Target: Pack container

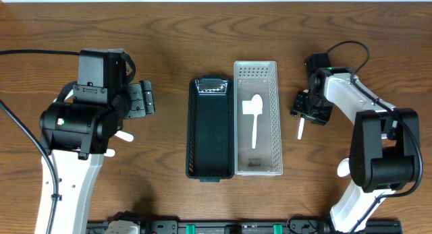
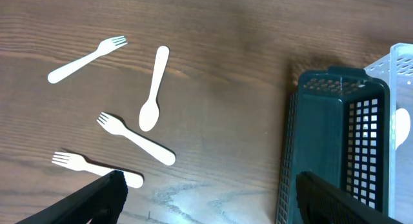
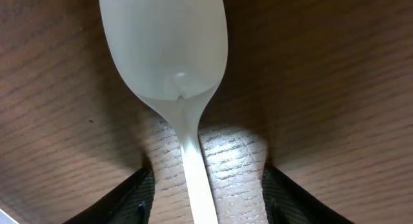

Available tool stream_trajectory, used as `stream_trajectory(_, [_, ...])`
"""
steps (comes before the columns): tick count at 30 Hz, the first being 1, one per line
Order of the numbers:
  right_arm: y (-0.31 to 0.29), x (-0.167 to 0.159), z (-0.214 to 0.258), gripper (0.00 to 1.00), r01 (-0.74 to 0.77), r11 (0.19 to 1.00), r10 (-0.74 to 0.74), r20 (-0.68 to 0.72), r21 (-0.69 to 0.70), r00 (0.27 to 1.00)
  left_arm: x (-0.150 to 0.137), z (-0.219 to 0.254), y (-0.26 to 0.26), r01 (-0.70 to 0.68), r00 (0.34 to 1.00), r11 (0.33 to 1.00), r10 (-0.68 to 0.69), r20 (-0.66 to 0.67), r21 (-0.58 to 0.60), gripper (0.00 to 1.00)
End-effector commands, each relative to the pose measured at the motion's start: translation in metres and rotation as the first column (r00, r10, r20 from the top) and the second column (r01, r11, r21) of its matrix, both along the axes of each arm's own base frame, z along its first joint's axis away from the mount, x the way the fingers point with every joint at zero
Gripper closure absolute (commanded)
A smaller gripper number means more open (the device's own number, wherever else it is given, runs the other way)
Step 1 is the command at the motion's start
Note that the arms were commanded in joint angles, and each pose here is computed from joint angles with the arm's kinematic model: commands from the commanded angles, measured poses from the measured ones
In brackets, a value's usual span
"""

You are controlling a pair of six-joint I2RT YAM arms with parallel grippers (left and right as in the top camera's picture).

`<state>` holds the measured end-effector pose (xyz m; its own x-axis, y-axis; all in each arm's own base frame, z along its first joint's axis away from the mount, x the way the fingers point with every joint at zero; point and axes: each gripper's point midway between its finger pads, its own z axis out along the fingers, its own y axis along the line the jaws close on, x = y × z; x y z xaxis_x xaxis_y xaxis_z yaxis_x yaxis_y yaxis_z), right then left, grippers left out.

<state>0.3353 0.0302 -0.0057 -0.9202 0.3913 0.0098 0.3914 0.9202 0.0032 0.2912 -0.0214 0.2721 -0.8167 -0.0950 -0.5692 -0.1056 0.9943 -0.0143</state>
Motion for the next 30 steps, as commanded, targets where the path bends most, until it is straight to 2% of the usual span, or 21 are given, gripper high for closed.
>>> stream_trajectory(1, [-0.003, -0.005, -0.014, 0.53, 0.006, 1.0, -0.006, -0.043, 0.0, 0.999, 0.0, -0.002, 0.003, -0.013, 1.0, 1.0, 0.013, -0.007, 0.006, 0.14])
stream_trajectory(6, [-0.002, -0.005, -0.014, 0.83, 0.006, 1.0, -0.005, -0.04, 0.002, 0.999, 0.0, -0.002, 0.003, -0.013, 1.0, 1.0, 0.013, -0.007, 0.006, 0.14])
stream_trajectory(10, [-0.002, -0.005, -0.014, 0.99, 0.005, 1.0, -0.005, -0.04, 0.002, 0.999, 0.0, -0.002, 0.003, -0.013, 1.0, 1.0, 0.013, -0.007, 0.006, 0.14])
stream_trajectory(16, [0.004, 0.012, 0.006, 0.99, -0.036, 0.999, 0.036, -0.008, 0.012, 0.999, 0.0, -0.002, 0.003, -0.013, 1.0, 1.0, 0.013, -0.007, 0.006, 0.14])
stream_trajectory(21, [0.015, 0.054, 0.078, 0.99, -0.084, 0.996, 0.082, 0.126, 0.011, 0.989, 0.0, -0.002, 0.003, -0.013, 1.0, 1.0, 0.013, -0.007, 0.006, 0.14])
stream_trajectory(25, [0.037, 0.082, 0.151, 0.99, -0.157, 0.988, 0.15, 0.281, 0.0, 0.948, 0.0, -0.002, 0.003, -0.013, 1.0, 1.0, 0.013, -0.007, 0.006, 0.14])
stream_trajectory(28, [0.066, 0.086, 0.188, 0.99, -0.222, 0.975, 0.208, 0.352, 0.0, 0.913, 0.0, -0.002, 0.003, -0.013, 1.0, 1.0, 0.013, -0.006, 0.006, 0.14])
stream_trajectory(30, [0.086, 0.08, 0.192, 0.99, -0.258, 0.966, 0.24, 0.35, 0.005, 0.905, 0.0, -0.002, 0.003, -0.013, 1.0, 1.0, 0.013, -0.007, 0.006, 0.14])
